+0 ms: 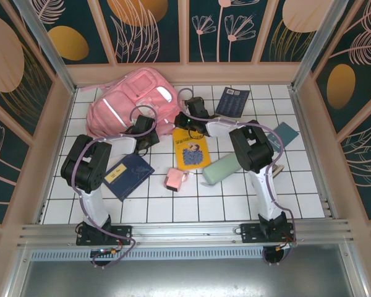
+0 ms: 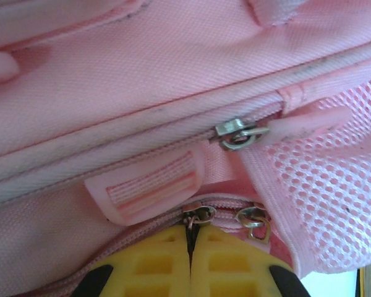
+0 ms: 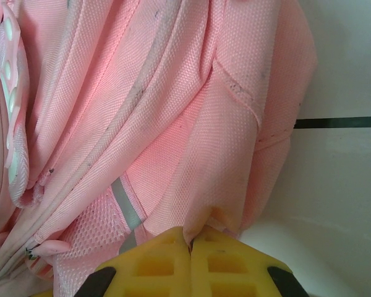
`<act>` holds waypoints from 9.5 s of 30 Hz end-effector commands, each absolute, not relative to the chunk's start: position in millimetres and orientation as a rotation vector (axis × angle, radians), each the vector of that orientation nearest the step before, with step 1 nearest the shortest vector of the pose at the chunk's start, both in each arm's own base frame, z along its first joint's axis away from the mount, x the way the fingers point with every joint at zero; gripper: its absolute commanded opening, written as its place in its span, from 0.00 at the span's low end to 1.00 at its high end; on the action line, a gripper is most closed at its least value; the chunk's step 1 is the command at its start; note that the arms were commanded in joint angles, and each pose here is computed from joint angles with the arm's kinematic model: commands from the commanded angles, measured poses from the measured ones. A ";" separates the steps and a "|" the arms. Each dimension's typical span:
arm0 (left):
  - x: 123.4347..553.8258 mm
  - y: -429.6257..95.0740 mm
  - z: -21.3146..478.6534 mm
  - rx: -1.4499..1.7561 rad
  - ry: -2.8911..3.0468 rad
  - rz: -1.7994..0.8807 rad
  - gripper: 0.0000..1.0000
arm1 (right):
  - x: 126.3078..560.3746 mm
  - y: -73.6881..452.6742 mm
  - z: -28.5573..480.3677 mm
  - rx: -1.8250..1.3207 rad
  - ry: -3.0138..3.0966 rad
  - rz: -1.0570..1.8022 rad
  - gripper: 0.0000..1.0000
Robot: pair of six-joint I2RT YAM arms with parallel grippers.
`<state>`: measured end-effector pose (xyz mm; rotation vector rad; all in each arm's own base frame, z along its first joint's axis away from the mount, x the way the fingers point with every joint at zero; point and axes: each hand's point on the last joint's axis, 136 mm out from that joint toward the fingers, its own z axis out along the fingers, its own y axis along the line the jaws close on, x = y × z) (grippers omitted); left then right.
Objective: Pack the student bag
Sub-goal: Unzip the student bag at the top-center of the table.
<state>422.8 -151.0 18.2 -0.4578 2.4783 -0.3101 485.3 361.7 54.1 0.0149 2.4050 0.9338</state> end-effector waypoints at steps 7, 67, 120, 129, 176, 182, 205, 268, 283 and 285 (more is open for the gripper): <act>375.6 -100.8 -18.1 -0.498 2.654 0.048 0.00 | 496.1 334.4 61.2 0.093 2.408 0.839 0.00; 485.6 -61.9 20.7 -0.517 2.532 0.167 0.22 | 514.9 259.1 102.5 0.184 2.365 0.778 0.00; 461.0 -151.9 112.7 -0.441 2.412 -0.390 0.46 | 471.6 378.8 45.0 -0.090 2.519 0.854 0.00; 406.9 -234.9 88.4 -0.354 2.490 -0.761 0.40 | 468.6 381.3 34.6 -0.093 2.537 0.849 0.00; 378.1 -153.2 14.0 -0.474 2.668 -0.230 0.36 | 467.3 377.8 40.8 -0.080 2.522 0.843 0.00; 379.5 -151.7 13.5 -0.478 2.658 -0.244 0.34 | 467.5 378.4 42.0 -0.081 2.520 0.846 0.00; 380.9 -156.9 32.1 -0.381 2.607 -0.515 0.38 | 469.9 381.1 42.0 -0.082 2.522 0.842 0.00; 390.5 -92.2 56.7 -0.440 2.645 -0.036 0.00 | 536.0 314.6 127.1 0.123 2.338 0.644 0.00; 373.8 -74.2 54.9 -0.348 2.735 0.122 0.00 | 602.4 196.5 162.4 0.313 2.231 0.456 0.00; 370.4 -76.8 55.1 -0.326 2.757 0.108 0.00 | 607.3 191.9 172.3 0.316 2.207 0.451 0.00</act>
